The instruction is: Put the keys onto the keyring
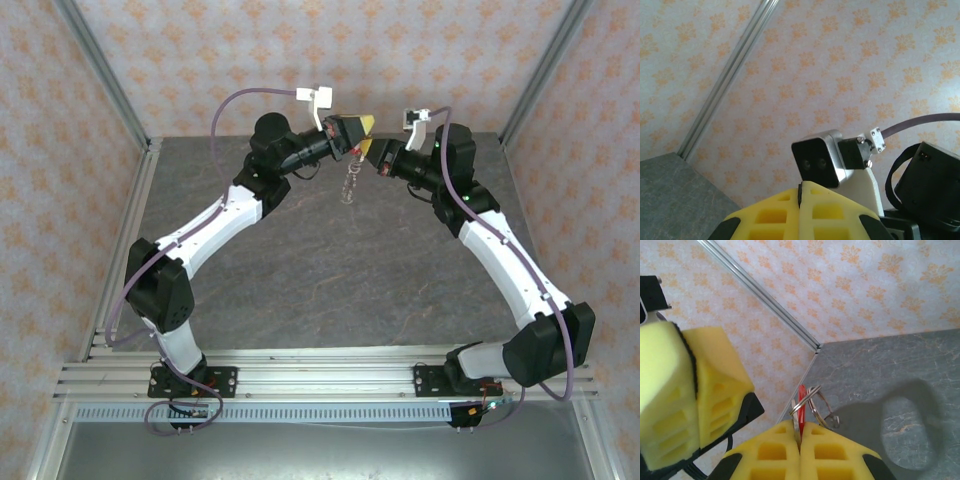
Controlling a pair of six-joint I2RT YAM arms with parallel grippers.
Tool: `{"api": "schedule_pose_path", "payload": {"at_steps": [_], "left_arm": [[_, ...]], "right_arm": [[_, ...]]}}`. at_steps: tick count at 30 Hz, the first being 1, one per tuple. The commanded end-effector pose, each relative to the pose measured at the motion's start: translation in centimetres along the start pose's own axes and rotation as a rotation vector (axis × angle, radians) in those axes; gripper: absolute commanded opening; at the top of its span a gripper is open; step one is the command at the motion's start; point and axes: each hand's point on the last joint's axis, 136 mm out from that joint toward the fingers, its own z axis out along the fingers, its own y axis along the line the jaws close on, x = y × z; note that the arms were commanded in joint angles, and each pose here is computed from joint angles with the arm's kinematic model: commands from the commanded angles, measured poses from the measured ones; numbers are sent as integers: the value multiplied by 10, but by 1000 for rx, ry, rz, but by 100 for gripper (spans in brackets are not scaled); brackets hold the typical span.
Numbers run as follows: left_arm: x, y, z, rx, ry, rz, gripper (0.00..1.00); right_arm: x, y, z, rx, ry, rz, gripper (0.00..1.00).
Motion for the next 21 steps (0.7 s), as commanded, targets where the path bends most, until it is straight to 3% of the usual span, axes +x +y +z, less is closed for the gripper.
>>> {"api": "schedule_pose_path", "payload": {"at_steps": [1,9,21], "left_arm": [[-5,-8,-6,5,-12,35,0],[-15,7,-21,-105,-61,24,0],[-3,27,-54,-247,-69,23,58]], "right_arm": [[-26,18,-8,-15,-75,-29,0],[-35,6,-10,20,-99,-8,0],[-58,-12,-18,-51,-116,101,0]]}}
